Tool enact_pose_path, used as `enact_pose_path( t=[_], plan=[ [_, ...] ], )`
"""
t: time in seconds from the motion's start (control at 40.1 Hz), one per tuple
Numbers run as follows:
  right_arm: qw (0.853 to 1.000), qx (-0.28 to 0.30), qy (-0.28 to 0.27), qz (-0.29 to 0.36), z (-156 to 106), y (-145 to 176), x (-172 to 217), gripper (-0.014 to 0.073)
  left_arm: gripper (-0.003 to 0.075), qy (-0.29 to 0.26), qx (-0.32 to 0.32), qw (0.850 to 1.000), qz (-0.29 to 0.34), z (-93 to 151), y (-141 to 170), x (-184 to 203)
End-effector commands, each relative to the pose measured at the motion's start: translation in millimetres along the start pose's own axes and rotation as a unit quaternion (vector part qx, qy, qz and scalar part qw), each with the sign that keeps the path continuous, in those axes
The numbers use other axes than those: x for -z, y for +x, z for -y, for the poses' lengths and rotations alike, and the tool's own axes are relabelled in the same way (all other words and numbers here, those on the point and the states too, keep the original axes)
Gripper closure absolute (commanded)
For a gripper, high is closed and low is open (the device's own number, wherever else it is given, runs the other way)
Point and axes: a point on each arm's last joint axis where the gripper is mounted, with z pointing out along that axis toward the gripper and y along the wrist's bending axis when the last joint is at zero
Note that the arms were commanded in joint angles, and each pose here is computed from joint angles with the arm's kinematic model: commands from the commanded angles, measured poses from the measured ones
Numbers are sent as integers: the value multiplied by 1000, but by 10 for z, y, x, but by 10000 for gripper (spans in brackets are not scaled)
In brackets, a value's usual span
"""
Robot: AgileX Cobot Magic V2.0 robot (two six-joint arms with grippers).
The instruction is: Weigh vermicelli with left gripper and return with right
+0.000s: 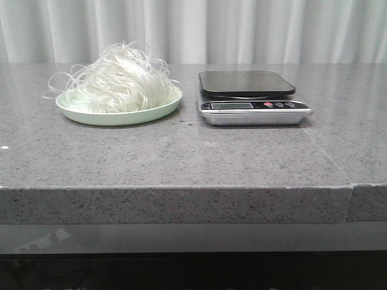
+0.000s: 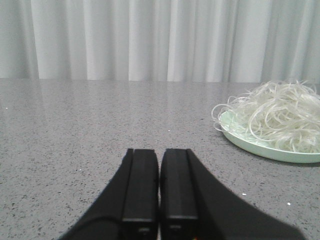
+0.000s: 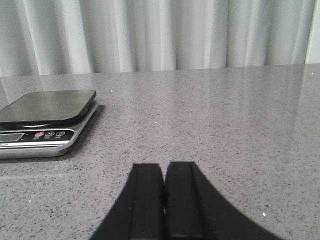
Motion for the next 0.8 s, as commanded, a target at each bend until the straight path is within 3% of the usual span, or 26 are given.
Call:
enact_pose_path(
  t=[0.0,0.2,0.375,0.774],
  plan=[
    [999,0,1,53,0,-100,17,437,566,-3,4,999,33,-9,43,7],
    [997,0,1,75,0,-142,23,437,566,-3,4,999,35,-10,38,8],
    [998,-1,-2,67,-16,-251,41,437,566,-3,4,997,75,-6,-128,27],
    [997,1,-15,78,-122,-1165,241,437,566,10,3,994,110,66,-1251,271]
  ],
)
